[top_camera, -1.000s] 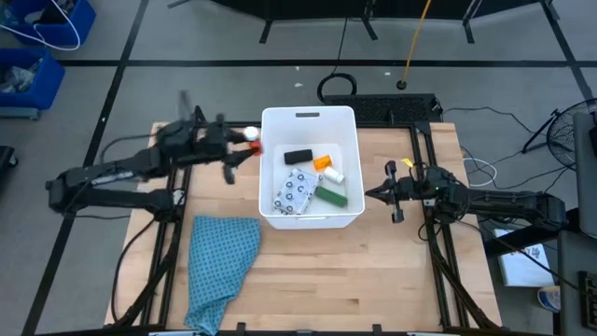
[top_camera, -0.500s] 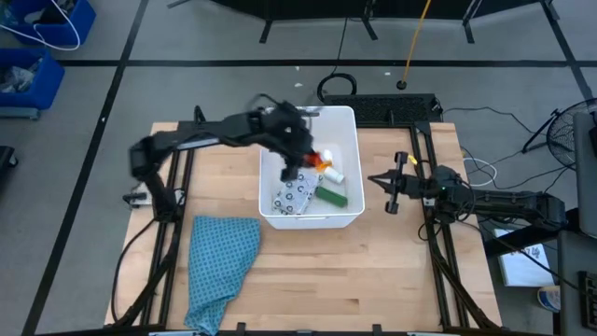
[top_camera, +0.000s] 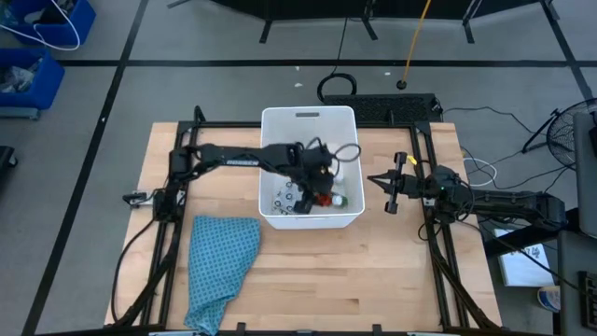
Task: Pick & place medical supplies in basket/bin
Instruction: Put the red bottle into the white bin
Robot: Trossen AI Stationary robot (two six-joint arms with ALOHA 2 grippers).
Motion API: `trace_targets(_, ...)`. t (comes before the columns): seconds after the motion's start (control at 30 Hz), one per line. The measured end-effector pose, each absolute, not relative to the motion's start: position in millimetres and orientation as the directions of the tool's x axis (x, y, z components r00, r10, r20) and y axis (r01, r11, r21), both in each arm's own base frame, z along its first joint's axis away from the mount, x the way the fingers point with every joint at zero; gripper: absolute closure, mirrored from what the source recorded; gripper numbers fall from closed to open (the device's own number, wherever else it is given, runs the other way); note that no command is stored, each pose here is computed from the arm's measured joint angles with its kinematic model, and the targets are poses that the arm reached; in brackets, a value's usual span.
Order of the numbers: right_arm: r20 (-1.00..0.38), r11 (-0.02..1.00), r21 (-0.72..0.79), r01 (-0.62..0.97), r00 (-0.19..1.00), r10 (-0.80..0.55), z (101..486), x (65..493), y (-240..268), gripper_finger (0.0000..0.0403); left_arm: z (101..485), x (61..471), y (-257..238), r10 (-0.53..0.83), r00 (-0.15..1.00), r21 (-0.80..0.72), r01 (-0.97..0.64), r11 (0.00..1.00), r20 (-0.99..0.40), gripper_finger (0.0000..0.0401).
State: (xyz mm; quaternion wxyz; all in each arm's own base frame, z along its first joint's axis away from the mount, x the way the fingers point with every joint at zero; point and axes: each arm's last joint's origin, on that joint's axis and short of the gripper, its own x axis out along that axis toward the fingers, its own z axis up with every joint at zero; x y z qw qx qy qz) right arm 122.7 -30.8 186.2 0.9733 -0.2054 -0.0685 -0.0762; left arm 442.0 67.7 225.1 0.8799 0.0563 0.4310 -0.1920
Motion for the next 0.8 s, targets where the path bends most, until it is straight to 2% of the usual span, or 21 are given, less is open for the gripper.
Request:
trace_targets(0.3,0.169,0.905,-0.386,0.177,0.978,-0.12,186.6,122.7,-30.8,0.0403,196.1,454.9,35.2,-0.334,0.491,-0.094,0.45,0.888,-0.805,0.0242)
trace_targets(0.6,0.168,0.911,-0.374,0.173,0.979,-0.117,186.6,122.7,-30.6,0.0403,159.2,459.3,45.5,-0.296,0.423,-0.102,0.423,0.9,-0.856,0.0242)
trace_targets(0.8,0.162,0.912,-0.372,0.171,0.98,-0.117,185.9,122.9,-30.7,0.0403,151.9,458.4,49.4,-0.291,0.399,-0.104,0.428,0.898,-0.869,0.0242)
